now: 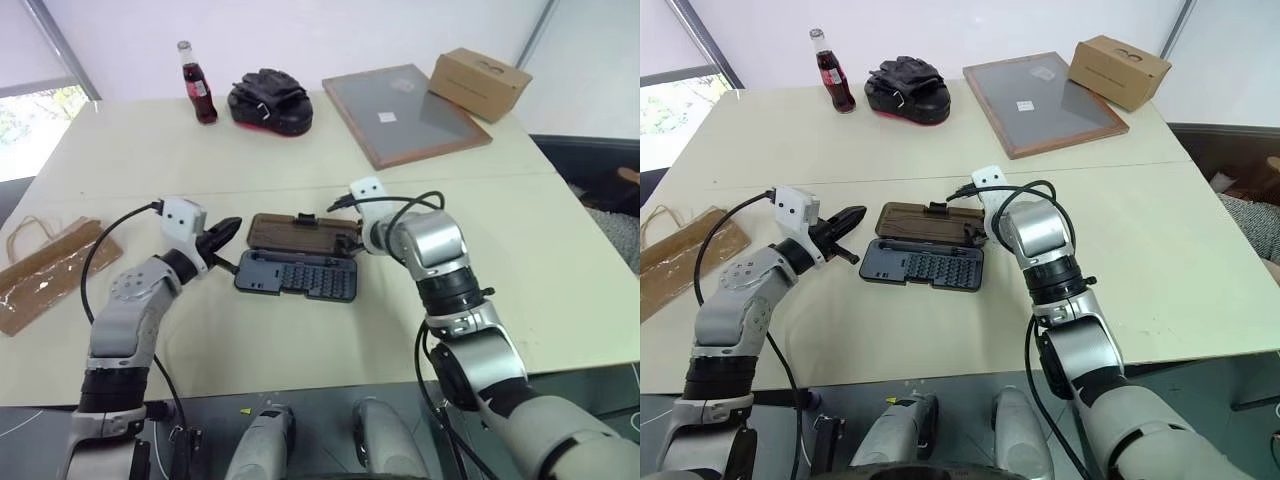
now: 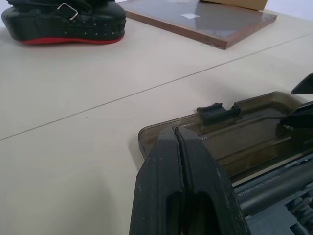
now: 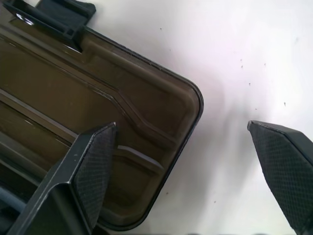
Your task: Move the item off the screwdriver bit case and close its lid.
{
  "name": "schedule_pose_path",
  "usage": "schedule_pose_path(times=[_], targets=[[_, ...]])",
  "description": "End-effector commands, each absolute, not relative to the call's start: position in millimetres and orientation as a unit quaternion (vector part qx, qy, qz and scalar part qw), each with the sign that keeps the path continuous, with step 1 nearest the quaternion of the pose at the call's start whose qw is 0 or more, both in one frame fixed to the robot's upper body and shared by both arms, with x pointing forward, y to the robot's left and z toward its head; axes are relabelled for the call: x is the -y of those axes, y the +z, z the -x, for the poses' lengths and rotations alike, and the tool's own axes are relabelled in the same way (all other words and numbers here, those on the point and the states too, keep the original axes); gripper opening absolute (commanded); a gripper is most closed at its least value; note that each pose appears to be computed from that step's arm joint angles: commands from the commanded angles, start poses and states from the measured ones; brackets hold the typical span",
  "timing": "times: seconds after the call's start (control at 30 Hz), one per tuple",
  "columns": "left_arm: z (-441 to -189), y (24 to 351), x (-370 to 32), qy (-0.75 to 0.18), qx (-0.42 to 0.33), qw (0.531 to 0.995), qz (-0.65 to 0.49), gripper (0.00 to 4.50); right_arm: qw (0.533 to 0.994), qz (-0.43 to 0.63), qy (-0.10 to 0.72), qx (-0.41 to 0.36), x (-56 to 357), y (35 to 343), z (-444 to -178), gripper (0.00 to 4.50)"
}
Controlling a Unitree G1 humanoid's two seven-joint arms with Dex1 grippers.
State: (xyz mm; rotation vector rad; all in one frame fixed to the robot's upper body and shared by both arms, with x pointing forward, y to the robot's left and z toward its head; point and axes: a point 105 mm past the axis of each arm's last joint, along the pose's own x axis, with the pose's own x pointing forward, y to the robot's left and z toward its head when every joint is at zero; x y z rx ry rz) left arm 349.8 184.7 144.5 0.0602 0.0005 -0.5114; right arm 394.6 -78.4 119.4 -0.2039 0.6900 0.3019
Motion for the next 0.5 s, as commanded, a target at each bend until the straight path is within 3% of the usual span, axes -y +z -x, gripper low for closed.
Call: schedule_pose_path(times=[0.03, 0.07, 0.13, 0.17, 0.3, 0.5], targets=[[-348.5, 161.9, -183.1, -0.253, 0.033, 0.966, -0.043, 0.00, 0.919, 0.077, 0.138, -0.361, 79.9, 117.4, -388.4, 3.90], [-348.4, 161.8, -183.1, -0.253, 0.033, 0.966, -0.043, 0.00, 0.919, 0.074, 0.135, -0.364, 80.5, 117.4, -387.7, 3.58], [-348.6, 161.0, -183.0, -0.253, 0.032, 0.966, -0.042, 0.00, 0.916, 0.068, 0.131, -0.372, 81.1, 116.9, -385.9, 2.60], [-348.8, 160.6, -182.8, -0.253, 0.032, 0.966, -0.042, 0.00, 0.916, 0.066, 0.130, -0.374, 81.1, 117.1, -385.3, 1.83], [-349.1, 160.1, -182.5, -0.253, 0.032, 0.966, -0.041, 0.00, 0.914, 0.057, 0.127, -0.382, 80.8, 117.3, -383.0, 0.03], [-349.6, 160.4, -181.5, -0.252, 0.033, 0.966, -0.040, 0.00, 0.912, 0.047, 0.120, -0.390, 81.4, 122.1, -379.7, 0.03]])
